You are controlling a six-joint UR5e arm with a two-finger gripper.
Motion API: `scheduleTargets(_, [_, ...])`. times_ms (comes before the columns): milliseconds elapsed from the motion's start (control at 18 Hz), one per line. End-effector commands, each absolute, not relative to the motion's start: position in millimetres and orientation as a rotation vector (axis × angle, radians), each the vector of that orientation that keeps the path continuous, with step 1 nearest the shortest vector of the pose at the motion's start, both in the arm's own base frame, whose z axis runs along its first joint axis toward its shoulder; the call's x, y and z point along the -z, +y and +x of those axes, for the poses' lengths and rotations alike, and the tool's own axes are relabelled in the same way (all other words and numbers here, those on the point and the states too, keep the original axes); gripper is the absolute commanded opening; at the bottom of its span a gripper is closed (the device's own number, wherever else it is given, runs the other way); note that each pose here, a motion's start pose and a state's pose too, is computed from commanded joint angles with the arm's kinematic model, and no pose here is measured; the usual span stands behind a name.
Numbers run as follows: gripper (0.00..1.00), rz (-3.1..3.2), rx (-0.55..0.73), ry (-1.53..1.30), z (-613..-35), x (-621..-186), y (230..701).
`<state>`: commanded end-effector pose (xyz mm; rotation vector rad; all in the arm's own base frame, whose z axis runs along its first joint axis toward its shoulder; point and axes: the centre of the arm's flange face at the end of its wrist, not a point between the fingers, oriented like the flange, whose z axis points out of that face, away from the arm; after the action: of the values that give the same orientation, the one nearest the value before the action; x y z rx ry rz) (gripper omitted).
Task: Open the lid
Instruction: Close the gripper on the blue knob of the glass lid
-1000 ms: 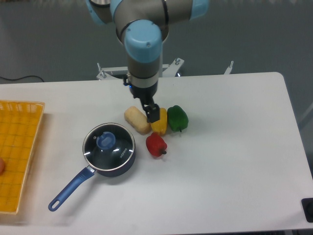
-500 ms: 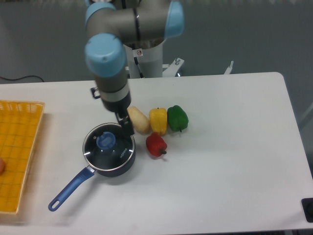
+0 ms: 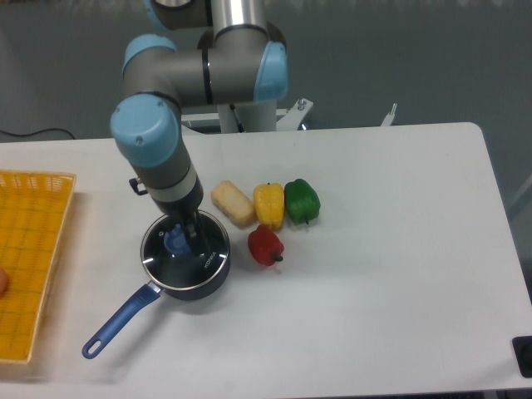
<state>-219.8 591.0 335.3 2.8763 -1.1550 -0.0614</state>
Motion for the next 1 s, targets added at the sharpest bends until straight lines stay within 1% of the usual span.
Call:
scheduleTargets(222, [1.0,2.892,0.043,-1.174,-216,-325,598])
scheduleTargets(556, [1.0,2.884,0.019,-1.176,-213,-318,596])
scheduleTargets(722, [1.0,2.886,-0.024,-1.203,-210,-310,594])
scheduleTargets(1000, [1.0,2.868,-0.046,-1.227,-207,-304,586])
